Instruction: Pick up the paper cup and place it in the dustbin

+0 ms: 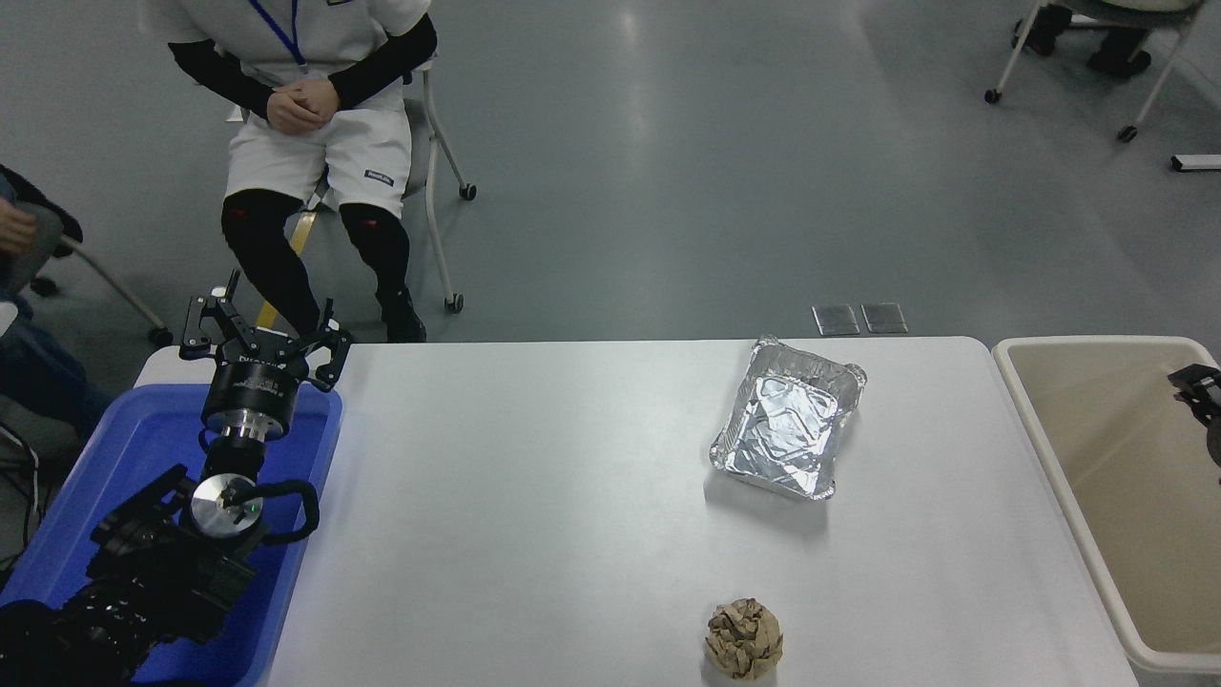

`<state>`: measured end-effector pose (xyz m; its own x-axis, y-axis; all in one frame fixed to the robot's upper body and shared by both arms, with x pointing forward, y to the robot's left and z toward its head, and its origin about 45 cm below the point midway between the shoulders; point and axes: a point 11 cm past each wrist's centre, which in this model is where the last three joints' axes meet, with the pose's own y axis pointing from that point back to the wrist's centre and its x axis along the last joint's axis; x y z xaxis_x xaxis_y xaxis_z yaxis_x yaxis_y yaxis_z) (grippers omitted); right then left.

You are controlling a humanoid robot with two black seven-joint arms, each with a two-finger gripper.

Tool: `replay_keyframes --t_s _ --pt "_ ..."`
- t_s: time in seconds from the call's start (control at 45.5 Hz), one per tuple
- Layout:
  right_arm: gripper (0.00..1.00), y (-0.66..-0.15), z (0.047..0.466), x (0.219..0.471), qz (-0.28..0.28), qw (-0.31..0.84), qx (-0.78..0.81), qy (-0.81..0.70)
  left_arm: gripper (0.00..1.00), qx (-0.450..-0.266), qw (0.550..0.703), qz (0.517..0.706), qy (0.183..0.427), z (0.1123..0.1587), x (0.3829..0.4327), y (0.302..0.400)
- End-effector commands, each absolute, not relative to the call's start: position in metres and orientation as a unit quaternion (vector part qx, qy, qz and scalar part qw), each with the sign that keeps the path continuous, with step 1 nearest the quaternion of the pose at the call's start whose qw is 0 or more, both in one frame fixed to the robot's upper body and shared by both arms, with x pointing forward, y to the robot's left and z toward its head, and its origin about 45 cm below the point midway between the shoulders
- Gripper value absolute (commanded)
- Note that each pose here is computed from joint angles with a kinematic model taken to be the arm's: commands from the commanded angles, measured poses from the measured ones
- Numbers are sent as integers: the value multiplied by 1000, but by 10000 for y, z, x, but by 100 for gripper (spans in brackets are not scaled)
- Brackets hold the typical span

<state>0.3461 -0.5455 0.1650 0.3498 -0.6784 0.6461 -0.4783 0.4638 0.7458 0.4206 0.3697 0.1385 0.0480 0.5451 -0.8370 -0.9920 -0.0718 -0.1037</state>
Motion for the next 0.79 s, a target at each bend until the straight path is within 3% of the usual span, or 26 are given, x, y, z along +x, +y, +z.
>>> replay_keyframes --t_s 0.0,0.132,0.352,0.571,0.769 --pt "100 -5188 1843 3450 -57 689 534 -486 99 -381 615 624 294 1383 4207 3692" --pt "100 -4973 1943 3512 -59 691 561 -452 99 -381 616 624 294 1382 4206 3690" --pt "100 -4686 2548 3700 -42 760 568 -312 99 -380 616 625 293 1384 4206 3699" --pt "100 -4426 3106 3724 -73 783 585 -200 99 -380 616 625 293 1385 4206 3698" --pt "100 -4158 3438 3893 -12 819 558 -137 99 -380 616 625 293 1384 4206 3699"
